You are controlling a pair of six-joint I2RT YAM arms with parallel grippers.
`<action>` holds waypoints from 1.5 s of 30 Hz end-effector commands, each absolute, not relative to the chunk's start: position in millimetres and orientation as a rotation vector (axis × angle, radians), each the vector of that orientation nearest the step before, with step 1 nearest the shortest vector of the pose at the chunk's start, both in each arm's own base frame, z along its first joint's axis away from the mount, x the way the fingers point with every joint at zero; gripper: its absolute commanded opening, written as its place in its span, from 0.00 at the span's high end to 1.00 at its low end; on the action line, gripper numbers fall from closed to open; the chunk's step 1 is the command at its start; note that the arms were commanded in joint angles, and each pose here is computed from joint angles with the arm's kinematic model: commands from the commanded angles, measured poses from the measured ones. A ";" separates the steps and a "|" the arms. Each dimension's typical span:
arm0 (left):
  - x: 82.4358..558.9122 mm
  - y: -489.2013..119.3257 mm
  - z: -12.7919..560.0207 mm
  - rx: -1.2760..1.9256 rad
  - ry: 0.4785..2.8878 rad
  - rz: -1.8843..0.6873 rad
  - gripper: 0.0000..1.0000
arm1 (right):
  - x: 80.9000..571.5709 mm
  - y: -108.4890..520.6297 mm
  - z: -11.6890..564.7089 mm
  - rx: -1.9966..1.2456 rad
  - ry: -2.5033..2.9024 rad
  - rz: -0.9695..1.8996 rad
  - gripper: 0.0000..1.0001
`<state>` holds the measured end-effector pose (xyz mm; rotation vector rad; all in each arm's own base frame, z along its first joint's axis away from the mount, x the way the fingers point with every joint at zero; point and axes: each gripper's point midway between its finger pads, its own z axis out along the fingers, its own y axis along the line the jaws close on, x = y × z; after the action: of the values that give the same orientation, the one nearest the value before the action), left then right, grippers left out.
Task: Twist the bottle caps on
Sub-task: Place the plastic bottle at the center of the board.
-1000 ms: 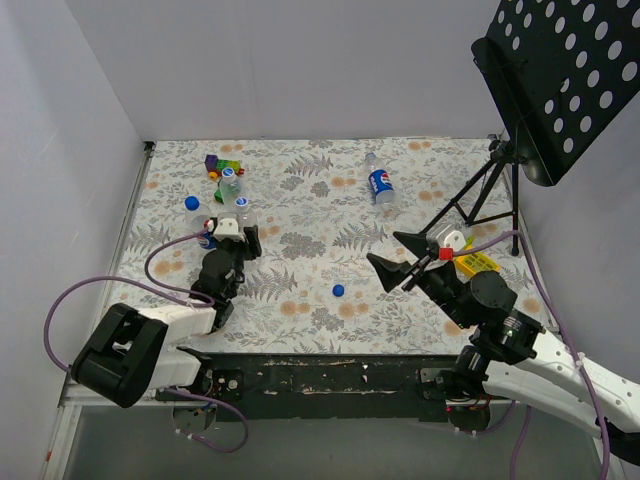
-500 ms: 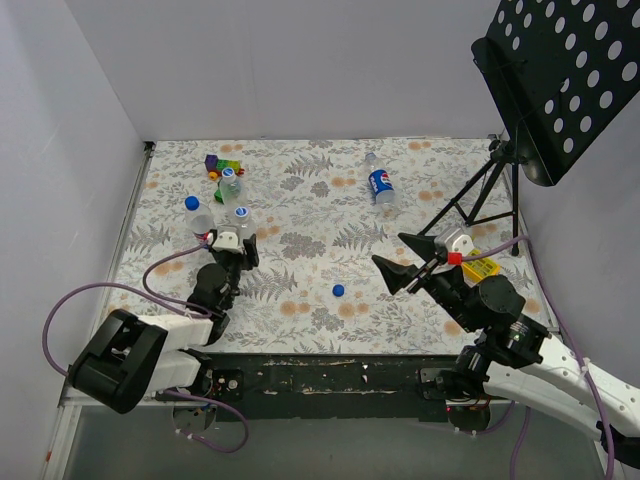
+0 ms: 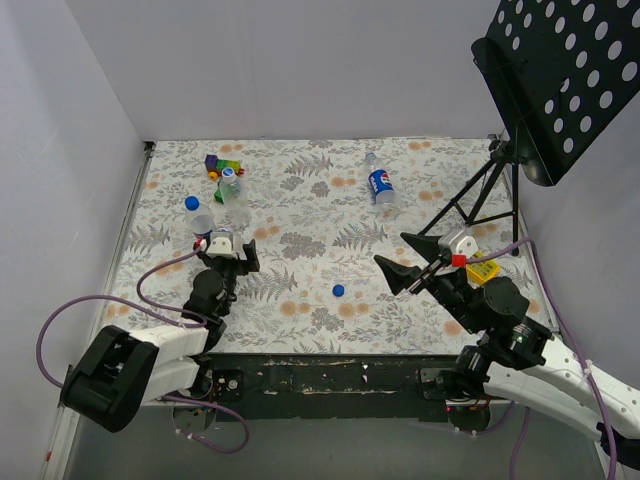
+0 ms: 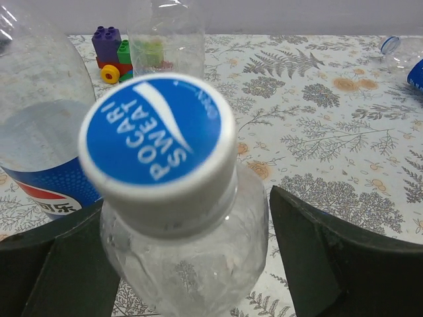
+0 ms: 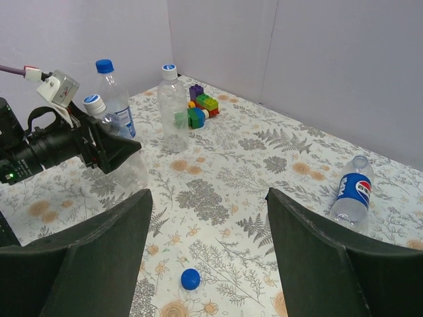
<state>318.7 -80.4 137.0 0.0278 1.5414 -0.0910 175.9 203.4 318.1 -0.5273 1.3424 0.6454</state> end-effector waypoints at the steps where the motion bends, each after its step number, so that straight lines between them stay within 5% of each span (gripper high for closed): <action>1: 315.6 -75.4 135.7 0.006 1.551 -0.081 0.19 | 172.3 196.9 335.7 -0.502 1.296 0.662 0.23; 17: 325.7 -81.3 135.1 0.013 1.609 -0.077 0.23 | 168.4 189.5 342.2 -0.484 1.288 0.672 0.23; 31: 342.8 -83.5 122.3 -0.003 1.735 -0.063 0.39 | 166.9 187.6 347.9 -0.486 1.280 0.672 0.23; 45: 344.8 -85.3 127.7 -0.013 1.745 -0.077 0.15 | 166.3 187.8 346.4 -0.487 1.283 0.675 0.23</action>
<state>338.8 -83.1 112.8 0.0028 1.7675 -0.0603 170.7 194.8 317.4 -0.5287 1.3454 0.6447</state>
